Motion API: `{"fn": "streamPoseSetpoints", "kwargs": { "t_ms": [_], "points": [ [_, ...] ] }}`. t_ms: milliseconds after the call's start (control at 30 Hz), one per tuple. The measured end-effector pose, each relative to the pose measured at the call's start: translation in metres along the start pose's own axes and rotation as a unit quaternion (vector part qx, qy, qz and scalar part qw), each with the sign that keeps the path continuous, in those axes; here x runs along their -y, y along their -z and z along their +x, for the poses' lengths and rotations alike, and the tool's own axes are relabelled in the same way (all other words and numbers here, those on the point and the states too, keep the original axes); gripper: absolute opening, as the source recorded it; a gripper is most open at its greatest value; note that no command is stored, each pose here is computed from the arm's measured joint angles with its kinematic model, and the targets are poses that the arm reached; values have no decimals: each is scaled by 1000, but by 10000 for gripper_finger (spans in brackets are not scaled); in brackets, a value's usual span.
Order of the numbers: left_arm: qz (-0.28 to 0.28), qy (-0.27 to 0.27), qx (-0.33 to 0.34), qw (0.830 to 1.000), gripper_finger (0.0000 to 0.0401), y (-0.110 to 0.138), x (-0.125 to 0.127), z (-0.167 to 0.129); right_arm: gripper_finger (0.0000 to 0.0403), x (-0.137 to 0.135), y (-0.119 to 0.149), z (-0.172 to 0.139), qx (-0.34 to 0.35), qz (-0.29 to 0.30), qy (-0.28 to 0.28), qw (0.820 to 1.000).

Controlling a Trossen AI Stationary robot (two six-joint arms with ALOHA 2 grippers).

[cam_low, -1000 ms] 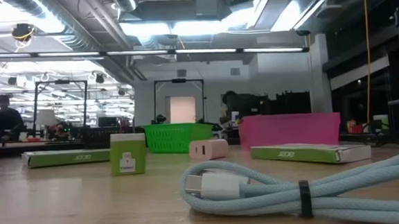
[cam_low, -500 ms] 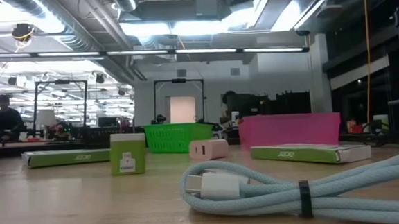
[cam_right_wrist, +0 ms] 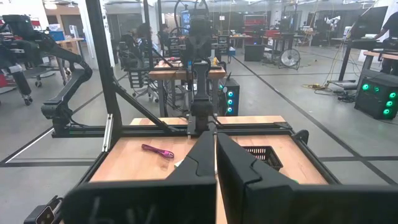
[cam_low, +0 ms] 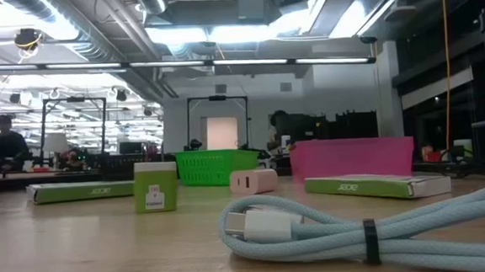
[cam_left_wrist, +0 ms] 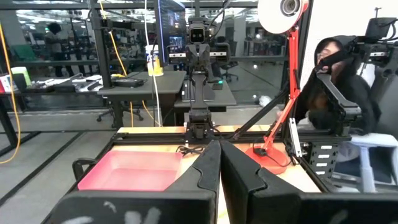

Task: Pick and place items into bin

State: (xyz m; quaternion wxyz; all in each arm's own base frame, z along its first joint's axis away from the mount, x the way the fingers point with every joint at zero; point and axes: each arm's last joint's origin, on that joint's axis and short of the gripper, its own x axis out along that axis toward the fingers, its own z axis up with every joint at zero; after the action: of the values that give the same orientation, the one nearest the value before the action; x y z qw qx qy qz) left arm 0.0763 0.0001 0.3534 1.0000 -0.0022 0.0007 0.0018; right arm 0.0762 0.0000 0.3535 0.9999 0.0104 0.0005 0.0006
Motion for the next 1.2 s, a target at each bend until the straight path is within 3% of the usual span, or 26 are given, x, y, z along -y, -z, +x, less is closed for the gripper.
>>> {"fn": "streamPoseSetpoints", "kwargs": {
  "t_ms": [900,1200],
  "points": [
    [0,0,0,1000,6,0,0,0,0,1,0,-3,1,-13,4,1000],
    [0,0,0,1000,6,0,0,0,0,2,23,-27,0,-15,20,1000]
  ]
}}
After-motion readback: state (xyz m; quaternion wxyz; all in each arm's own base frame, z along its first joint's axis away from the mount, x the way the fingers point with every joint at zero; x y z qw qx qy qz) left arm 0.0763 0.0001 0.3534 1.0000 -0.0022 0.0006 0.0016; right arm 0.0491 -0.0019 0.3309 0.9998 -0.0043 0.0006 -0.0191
